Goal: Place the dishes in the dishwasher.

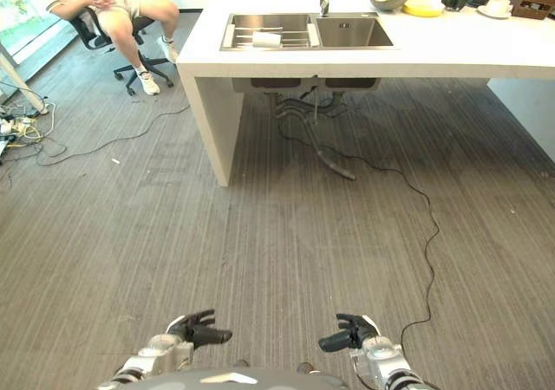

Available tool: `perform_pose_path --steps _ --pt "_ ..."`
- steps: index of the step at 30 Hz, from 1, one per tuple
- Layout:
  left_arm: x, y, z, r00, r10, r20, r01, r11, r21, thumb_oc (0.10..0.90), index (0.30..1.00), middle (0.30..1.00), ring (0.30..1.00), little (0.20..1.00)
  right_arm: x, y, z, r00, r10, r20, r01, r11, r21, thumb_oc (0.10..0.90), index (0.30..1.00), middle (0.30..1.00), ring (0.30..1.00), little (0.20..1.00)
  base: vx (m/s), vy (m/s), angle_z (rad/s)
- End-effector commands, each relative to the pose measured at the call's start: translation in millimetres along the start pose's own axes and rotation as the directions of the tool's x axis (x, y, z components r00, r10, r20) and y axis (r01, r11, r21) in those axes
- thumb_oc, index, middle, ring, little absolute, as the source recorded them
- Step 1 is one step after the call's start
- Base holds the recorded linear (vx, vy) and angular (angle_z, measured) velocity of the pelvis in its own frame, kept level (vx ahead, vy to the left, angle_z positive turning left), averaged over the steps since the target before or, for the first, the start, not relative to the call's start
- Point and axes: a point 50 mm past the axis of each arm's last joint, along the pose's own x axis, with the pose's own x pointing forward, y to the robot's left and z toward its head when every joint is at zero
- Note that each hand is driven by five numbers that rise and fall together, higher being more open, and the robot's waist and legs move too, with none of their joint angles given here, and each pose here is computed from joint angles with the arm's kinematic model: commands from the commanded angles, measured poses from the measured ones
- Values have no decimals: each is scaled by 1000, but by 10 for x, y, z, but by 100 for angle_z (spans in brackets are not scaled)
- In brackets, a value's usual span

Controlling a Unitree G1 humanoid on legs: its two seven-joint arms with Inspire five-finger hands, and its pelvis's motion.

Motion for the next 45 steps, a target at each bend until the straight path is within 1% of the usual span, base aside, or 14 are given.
perform_pose_path --steps 1,5,8,14,16,21,28,35,40,45 --pt "33 -36 685 972 -14 236 8 1000 27 800 900 900 900 900 3 -94 751 962 -29 271 33 999 -12 800 900 900 900 900 0 0 0" --pt "13 -75 791 961 -32 276 19 999 50 800 900 900 900 900 -15 -118 928 946 -42 322 50 999 -15 800 900 900 900 900 0 0 0" --pt "8 -104 793 959 -36 282 23 999 49 800 900 900 900 900 -19 -106 936 945 -41 325 50 999 -20 800 900 900 900 900 0 0 0" --pt "27 -180 639 972 -42 232 34 999 39 800 900 900 900 900 7 -54 724 966 -44 253 58 997 -50 800 900 900 900 900 26 -8 0" --pt "26 -178 576 976 -42 213 32 998 51 800 900 900 900 900 11 -44 602 975 -49 217 57 998 -32 800 900 900 900 900 43 -5 0" --pt "34 -148 512 982 -21 188 9 998 65 800 900 900 900 900 15 -50 496 981 -65 185 62 998 21 800 900 900 900 900 0 0 0" --pt "33 -114 519 981 -8 193 -11 995 99 800 900 900 900 900 13 -62 408 985 -64 158 59 998 34 800 900 900 900 900 0 0 0" --pt "31 -120 482 985 -33 171 5 986 166 800 900 900 900 900 19 -63 452 986 -49 162 44 999 30 800 900 900 900 900 14 34 -1" --pt "23 -113 506 983 -35 180 6 987 161 800 900 900 900 900 22 -74 477 986 -47 161 44 999 24 800 900 900 900 900 18 59 -4" --pt "20 -128 591 978 -38 205 6 988 153 800 900 900 900 900 16 -65 597 979 -46 198 41 999 27 800 900 900 900 900 -8 122 -3"
